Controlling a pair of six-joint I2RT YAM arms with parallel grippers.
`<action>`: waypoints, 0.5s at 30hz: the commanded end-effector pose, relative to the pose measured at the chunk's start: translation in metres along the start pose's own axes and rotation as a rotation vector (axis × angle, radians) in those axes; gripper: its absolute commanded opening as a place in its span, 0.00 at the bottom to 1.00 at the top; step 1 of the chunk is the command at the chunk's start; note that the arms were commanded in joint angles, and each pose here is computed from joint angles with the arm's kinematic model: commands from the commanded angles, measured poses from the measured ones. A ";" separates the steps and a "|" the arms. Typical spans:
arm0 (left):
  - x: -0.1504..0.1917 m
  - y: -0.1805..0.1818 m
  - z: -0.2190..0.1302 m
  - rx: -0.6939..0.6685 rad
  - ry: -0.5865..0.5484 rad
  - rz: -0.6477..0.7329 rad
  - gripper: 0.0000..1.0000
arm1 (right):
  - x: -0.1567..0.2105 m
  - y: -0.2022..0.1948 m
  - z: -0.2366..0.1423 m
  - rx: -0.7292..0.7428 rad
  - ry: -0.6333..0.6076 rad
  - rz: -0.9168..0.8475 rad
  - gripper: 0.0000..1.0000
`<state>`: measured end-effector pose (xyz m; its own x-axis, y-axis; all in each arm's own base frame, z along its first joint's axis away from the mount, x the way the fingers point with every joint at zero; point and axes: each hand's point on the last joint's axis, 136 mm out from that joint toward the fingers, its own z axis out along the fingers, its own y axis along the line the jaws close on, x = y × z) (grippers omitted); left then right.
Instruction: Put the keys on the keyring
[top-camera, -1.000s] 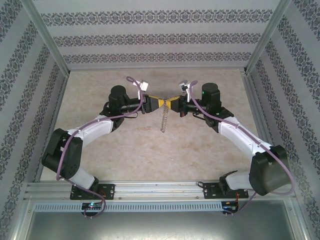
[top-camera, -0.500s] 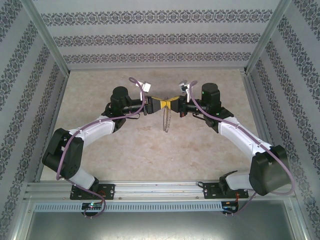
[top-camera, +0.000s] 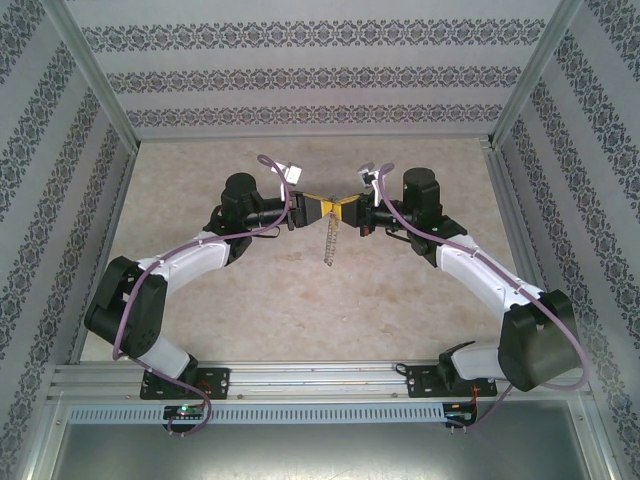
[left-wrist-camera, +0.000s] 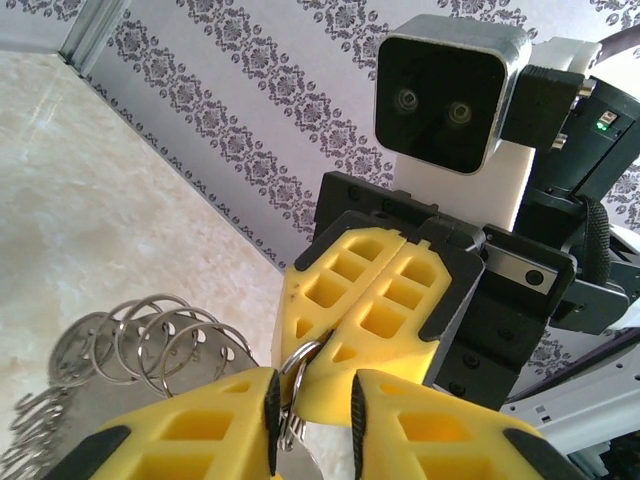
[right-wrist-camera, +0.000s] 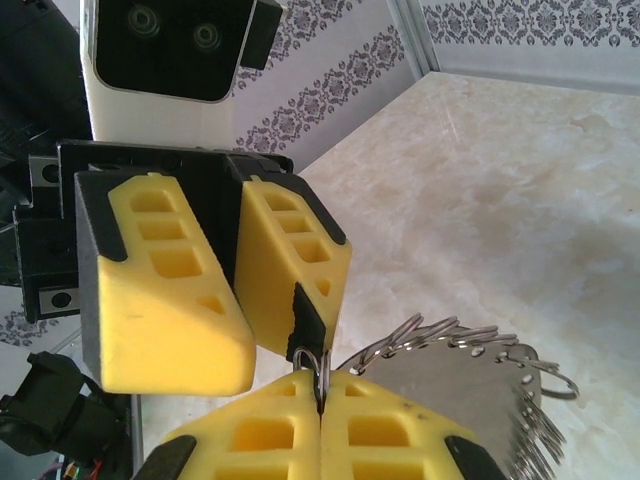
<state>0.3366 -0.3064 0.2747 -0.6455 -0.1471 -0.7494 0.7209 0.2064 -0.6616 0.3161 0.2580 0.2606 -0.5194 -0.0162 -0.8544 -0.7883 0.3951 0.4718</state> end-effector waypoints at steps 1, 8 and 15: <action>-0.004 -0.018 -0.001 0.041 -0.015 0.065 0.23 | -0.006 -0.001 -0.004 -0.002 -0.026 -0.040 0.00; 0.001 -0.019 0.000 0.050 0.000 0.057 0.23 | -0.008 -0.002 -0.005 -0.002 -0.030 -0.040 0.00; 0.008 -0.019 0.001 0.059 0.021 0.053 0.18 | -0.008 -0.002 -0.004 -0.005 -0.030 -0.038 0.00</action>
<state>0.3355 -0.3059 0.2695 -0.6517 -0.1431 -0.7448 0.7152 0.2108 -0.6663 0.3168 0.2562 0.2601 -0.5212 -0.0145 -0.8533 -0.7867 0.3957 0.4738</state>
